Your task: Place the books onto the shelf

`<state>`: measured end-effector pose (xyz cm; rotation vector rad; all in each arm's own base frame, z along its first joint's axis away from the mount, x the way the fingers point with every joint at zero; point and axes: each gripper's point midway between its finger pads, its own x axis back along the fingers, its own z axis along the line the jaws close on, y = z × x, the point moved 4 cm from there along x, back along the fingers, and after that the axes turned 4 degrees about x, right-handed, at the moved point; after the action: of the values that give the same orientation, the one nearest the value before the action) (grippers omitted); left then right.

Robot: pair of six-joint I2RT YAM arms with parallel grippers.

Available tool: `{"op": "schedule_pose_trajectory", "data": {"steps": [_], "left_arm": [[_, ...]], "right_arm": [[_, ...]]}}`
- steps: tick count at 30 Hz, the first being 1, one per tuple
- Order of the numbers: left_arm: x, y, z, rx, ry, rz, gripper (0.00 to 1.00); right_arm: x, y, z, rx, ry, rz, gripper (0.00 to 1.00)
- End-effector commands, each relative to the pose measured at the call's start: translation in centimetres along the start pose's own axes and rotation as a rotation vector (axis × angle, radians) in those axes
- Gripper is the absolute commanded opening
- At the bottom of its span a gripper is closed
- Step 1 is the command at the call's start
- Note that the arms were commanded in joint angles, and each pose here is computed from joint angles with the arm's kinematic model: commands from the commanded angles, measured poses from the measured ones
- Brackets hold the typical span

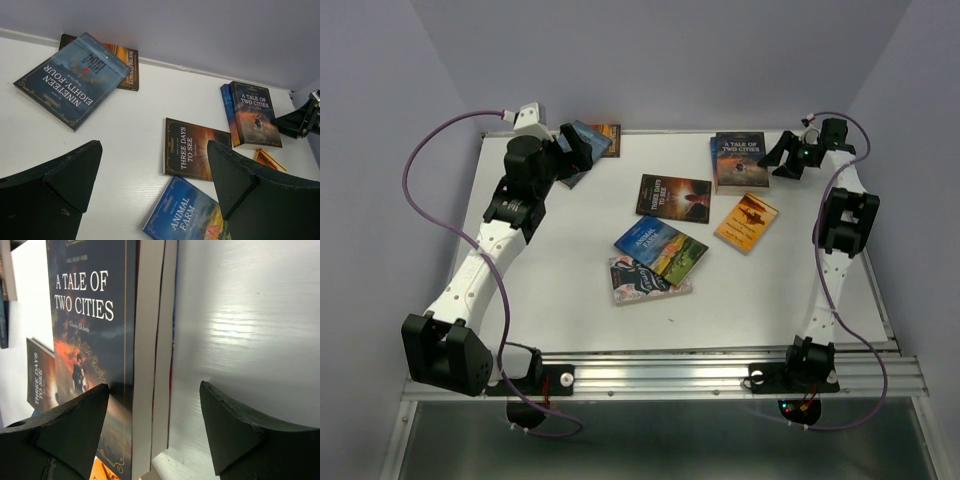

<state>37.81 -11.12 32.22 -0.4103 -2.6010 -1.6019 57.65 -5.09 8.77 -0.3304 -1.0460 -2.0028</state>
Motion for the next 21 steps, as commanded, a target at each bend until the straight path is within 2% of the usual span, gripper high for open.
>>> {"op": "schedule_pose_trajectory", "data": {"steps": [1, 2, 9, 11, 17, 21], "left_arm": [[0.3, 1.3, -0.6, -0.011, -0.035, -0.053, 0.99], [0.3, 1.2, -0.6, -0.011, -0.036, -0.051, 0.99], [-0.1, 0.9, -0.5, -0.004, -0.038, -0.041, 0.99], [-0.1, 0.8, -0.8, -0.001, -0.055, -0.034, 0.99], [-0.3, 0.6, -0.8, -0.002, -0.057, -0.026, 0.99], [-0.5, 0.5, -0.8, -0.002, -0.06, -0.021, 0.99]], "right_arm": [[1.6, 2.3, -0.1, 0.079, -0.083, -0.064, 0.82], [1.7, 2.4, 0.1, 0.084, -0.083, -0.067, 0.9], [2.3, 3.7, -0.3, 0.077, -0.202, -0.116, 0.92], [2.9, 4.6, -0.3, 0.081, -0.245, -0.147, 1.0], [5.5, 6.6, 1.6, 0.155, -0.291, -0.231, 1.0], [5.6, 6.8, 1.0, 0.174, -0.362, -0.255, 1.0]]}}
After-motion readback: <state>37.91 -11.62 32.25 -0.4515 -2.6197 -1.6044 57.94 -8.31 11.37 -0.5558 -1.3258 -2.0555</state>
